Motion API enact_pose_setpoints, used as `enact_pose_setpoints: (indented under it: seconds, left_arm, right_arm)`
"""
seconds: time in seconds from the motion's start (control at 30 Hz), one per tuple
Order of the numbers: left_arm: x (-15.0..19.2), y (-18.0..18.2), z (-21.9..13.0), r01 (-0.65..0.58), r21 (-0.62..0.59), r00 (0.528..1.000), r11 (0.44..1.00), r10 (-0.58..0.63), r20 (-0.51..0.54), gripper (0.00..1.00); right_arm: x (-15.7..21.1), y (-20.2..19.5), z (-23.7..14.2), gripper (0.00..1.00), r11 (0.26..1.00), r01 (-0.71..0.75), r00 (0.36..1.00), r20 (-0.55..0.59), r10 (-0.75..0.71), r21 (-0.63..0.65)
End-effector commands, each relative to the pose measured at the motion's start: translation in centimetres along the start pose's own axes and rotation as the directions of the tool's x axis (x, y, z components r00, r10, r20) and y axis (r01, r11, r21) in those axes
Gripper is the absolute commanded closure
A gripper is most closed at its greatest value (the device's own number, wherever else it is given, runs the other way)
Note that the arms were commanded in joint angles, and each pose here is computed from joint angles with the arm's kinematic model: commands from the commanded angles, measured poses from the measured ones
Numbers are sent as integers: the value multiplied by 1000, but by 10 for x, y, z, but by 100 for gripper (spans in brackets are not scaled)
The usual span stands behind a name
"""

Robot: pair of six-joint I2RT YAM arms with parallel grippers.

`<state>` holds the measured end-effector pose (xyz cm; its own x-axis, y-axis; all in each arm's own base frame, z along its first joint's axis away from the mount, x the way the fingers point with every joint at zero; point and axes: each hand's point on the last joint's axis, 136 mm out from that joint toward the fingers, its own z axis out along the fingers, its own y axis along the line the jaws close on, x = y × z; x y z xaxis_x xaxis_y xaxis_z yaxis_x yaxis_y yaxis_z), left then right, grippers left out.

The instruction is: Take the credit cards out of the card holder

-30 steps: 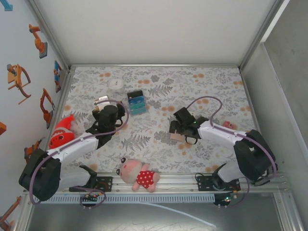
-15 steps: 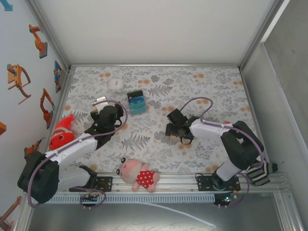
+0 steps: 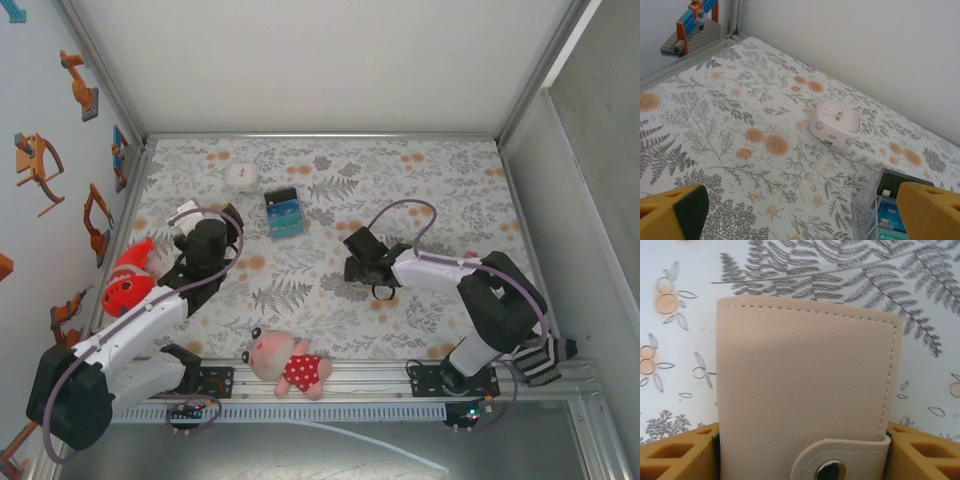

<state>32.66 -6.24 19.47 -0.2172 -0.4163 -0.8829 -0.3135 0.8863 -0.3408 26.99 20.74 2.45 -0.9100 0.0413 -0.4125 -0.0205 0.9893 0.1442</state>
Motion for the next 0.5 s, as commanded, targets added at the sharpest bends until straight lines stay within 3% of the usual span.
enact_pose_setpoints:
  seconds: [0.0,0.27,0.47]
  left_arm:
    - [-2,-5,-3,78,33,995,996,-76,-66,3]
    - [10,-64,-5,67,229,969,971,-9,-247,3]
    - [36,-135,-25,14,470,922,883,170,-347,3]
  right_arm:
    - [-11,19,-13,35,990,84,993,93,-73,-118]
    - [-50,60,-63,41,900,307,900,402,-169,-309]
    - [-71,84,-99,41,822,432,802,575,-162,-371]
